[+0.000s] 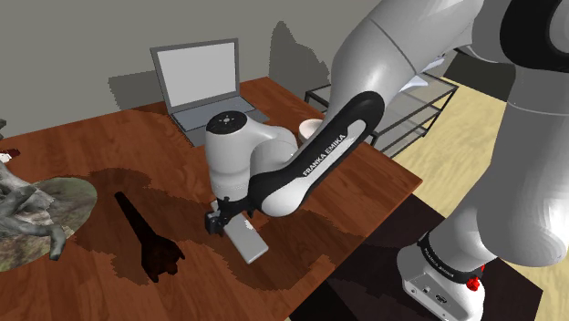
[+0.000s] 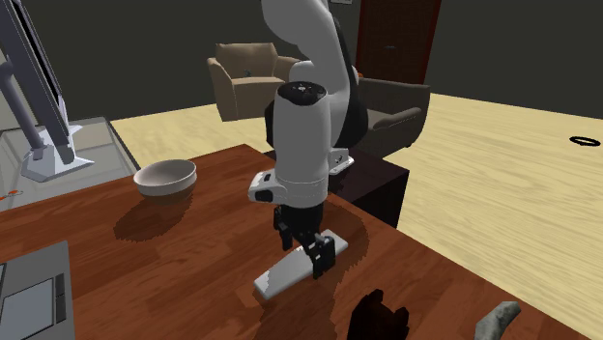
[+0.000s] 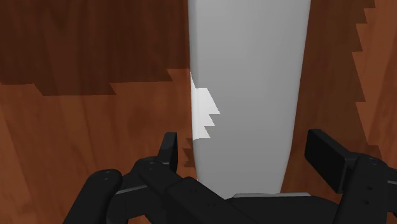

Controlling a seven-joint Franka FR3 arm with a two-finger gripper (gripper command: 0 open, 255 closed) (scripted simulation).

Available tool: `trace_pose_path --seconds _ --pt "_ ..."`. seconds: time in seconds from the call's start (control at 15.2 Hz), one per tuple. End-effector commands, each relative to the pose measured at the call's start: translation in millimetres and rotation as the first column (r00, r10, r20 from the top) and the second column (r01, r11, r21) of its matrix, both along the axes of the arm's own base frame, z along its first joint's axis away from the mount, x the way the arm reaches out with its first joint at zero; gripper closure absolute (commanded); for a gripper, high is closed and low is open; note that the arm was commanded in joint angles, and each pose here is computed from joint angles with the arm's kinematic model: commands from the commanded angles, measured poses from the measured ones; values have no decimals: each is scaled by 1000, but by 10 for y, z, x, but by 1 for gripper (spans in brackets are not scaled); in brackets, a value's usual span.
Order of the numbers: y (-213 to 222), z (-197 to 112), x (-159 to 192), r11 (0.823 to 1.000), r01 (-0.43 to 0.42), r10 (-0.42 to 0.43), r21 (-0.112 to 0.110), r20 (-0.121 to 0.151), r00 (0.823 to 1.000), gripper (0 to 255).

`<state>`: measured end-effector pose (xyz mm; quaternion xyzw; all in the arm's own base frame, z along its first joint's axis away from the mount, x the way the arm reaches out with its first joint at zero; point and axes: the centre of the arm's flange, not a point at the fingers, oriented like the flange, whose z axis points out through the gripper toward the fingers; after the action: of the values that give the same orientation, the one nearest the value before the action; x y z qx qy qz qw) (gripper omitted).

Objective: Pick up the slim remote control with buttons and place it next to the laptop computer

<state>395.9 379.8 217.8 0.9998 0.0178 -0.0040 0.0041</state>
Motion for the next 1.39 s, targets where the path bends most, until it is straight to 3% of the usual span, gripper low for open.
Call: trace_pose_path --seconds 0.0,0.33,0.4,0.99,1.32 --pt "-1 -11 2 1000 0 0 0 0 1000 0" --pt "-1 -10 1 1000 0 0 0 0 1000 0" --pt "-1 -10 1 1000 0 0 0 0 1000 255" --pt "-1 -11 2 1000 0 0 0 0 1000 255" --pt "-1 253 2 1000 0 0 0 0 1000 255"
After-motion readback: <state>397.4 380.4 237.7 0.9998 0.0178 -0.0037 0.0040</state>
